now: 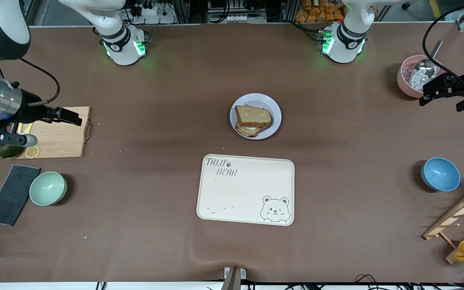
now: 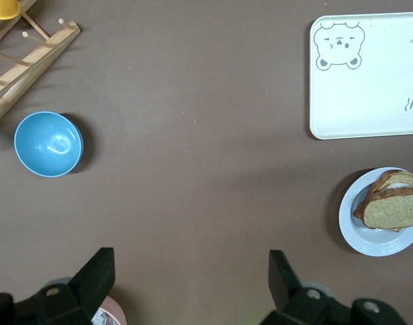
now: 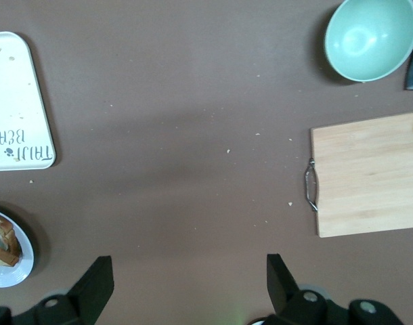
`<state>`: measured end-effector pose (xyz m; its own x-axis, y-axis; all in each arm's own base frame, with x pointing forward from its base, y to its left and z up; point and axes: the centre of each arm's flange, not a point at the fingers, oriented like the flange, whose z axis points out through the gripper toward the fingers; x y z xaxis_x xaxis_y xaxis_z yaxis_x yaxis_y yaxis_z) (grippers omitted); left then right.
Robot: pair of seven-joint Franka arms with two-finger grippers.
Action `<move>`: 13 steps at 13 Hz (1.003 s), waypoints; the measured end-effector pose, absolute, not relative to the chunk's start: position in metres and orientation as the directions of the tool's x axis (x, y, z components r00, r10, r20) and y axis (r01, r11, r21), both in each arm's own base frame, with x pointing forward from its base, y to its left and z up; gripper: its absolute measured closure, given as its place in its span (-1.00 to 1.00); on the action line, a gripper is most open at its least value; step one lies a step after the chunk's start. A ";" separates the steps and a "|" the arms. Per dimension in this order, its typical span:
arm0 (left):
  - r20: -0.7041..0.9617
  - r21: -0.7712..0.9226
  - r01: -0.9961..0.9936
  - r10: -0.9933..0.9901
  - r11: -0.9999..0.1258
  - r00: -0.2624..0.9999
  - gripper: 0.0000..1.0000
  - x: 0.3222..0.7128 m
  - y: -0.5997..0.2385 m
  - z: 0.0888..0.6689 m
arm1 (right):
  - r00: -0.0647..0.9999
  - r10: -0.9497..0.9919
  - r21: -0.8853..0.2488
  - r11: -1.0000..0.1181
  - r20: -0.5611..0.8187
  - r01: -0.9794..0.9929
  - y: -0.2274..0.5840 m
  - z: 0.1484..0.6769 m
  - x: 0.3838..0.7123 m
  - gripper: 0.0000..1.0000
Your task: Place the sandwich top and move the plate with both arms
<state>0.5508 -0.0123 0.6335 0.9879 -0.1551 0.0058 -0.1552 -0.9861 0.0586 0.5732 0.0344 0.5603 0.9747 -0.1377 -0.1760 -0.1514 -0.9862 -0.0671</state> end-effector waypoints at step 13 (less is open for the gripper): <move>0.006 0.059 -0.155 -0.155 -0.986 0.988 -1.00 0.551 -0.012 0.634 | 0.998 -0.058 0.001 -0.998 0.005 -0.058 -0.020 0.642 0.558 -1.00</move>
